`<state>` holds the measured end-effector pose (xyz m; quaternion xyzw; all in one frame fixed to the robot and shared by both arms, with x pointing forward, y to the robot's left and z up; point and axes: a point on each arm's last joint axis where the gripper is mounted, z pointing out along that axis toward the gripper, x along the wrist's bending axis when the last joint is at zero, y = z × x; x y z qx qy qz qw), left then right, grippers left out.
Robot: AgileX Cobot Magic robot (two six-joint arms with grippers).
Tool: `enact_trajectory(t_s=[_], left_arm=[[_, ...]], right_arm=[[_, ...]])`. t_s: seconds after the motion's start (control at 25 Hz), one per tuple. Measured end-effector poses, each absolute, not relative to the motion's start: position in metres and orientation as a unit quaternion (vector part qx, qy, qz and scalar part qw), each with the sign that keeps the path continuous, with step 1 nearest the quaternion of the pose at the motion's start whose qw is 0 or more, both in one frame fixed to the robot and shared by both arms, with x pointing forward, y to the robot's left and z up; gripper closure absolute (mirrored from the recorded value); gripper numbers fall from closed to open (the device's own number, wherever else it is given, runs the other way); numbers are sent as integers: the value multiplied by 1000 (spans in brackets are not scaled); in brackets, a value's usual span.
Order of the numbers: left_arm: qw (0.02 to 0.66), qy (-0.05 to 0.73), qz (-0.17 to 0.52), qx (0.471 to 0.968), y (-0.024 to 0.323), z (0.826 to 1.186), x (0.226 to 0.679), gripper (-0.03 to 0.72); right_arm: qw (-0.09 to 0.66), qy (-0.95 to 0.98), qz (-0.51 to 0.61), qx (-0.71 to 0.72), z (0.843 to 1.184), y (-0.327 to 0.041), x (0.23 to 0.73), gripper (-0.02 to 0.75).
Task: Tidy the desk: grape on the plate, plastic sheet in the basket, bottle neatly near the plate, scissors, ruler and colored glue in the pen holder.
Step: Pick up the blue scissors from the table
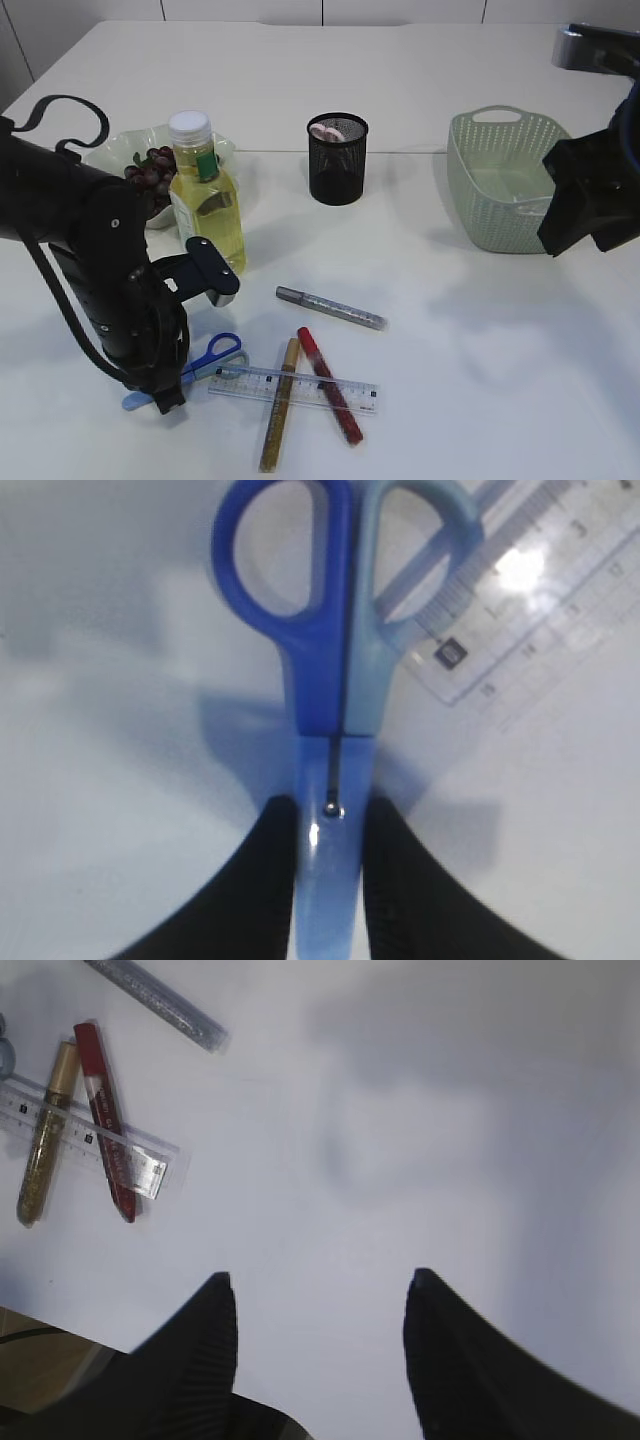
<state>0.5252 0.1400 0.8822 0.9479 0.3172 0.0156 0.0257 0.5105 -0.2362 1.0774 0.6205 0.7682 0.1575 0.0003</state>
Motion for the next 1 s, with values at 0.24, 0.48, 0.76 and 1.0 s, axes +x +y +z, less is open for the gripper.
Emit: enact_trajectory(t_s=[0.24,0.48,0.76,1.0], left_arm=[[24,314,18,949,140,882,525,553],[25,314,18,949,140,882,525,553],[25,317,18,948,140,882,525,553],[26,321,19,947,140,885,524,553]], right_arm=[[0,768,157,621,1077,-236,511,311],[0,768,157,621,1077,-236,511,311],[0,768,157,621,1077,-236,511,310],[0,769,157,620,1077,-236,511,311]])
